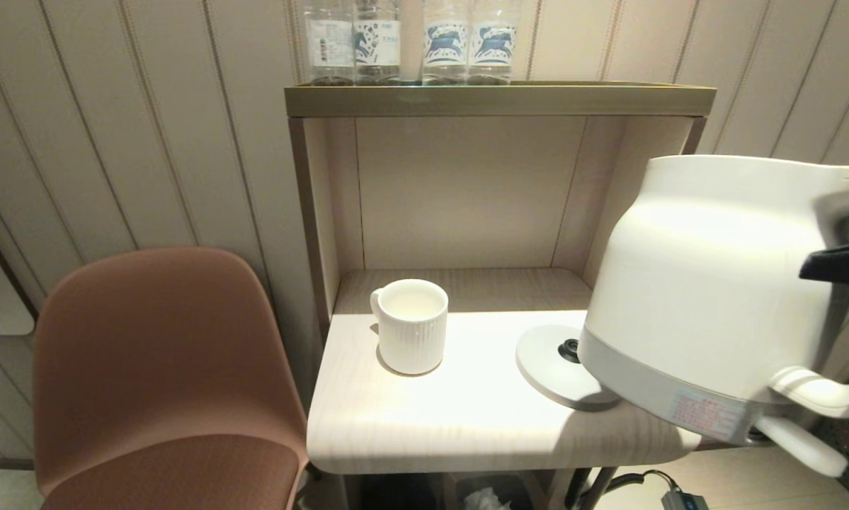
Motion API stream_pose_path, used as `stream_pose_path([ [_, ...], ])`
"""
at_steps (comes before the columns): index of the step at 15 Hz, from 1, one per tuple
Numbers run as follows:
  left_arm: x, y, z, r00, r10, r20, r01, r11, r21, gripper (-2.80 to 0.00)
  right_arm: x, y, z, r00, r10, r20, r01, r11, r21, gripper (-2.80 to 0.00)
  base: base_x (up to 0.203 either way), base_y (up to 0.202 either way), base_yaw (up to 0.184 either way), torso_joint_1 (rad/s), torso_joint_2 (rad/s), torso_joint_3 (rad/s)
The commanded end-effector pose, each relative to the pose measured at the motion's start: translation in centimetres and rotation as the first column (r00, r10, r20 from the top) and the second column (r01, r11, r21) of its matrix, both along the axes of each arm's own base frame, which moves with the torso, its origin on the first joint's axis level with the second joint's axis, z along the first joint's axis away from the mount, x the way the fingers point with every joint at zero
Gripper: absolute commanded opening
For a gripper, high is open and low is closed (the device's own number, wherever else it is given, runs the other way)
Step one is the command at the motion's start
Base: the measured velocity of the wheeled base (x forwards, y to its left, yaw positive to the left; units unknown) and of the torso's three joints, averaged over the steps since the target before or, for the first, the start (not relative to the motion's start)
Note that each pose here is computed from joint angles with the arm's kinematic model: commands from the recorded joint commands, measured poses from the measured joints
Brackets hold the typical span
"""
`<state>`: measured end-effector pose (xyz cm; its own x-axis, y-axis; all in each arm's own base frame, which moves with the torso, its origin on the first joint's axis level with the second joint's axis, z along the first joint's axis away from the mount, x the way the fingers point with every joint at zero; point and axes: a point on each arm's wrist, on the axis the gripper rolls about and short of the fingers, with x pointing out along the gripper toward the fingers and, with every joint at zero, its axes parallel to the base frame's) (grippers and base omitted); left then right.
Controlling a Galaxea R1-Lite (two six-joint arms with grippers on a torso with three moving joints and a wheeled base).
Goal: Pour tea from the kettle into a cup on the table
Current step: Pour water into the cup
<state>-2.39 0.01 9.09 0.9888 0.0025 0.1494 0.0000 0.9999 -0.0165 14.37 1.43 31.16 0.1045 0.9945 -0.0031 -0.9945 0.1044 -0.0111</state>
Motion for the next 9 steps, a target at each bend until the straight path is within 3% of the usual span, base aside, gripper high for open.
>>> stream_pose_path([
  [1, -0.01, 0.0, 0.01, 1.0, 0.002, 0.002, -0.002, 1.0, -0.001, -2.8, 0.04, 0.21, -0.05, 0.998, 0.061, -0.003, -0.061, 0.998, 0.003, -2.8, 0.0, 0.0, 0.0, 0.0, 0.0, 0.0],
  [9, -0.01, 0.0, 0.01, 1.0, 0.001, 0.002, -0.001, 1.0, -0.001, -2.8, -0.19, 0.54, 0.07, 0.996, 0.084, 0.003, -0.084, 0.996, 0.003, -2.8, 0.0, 0.0, 0.0, 0.0, 0.0, 0.0],
])
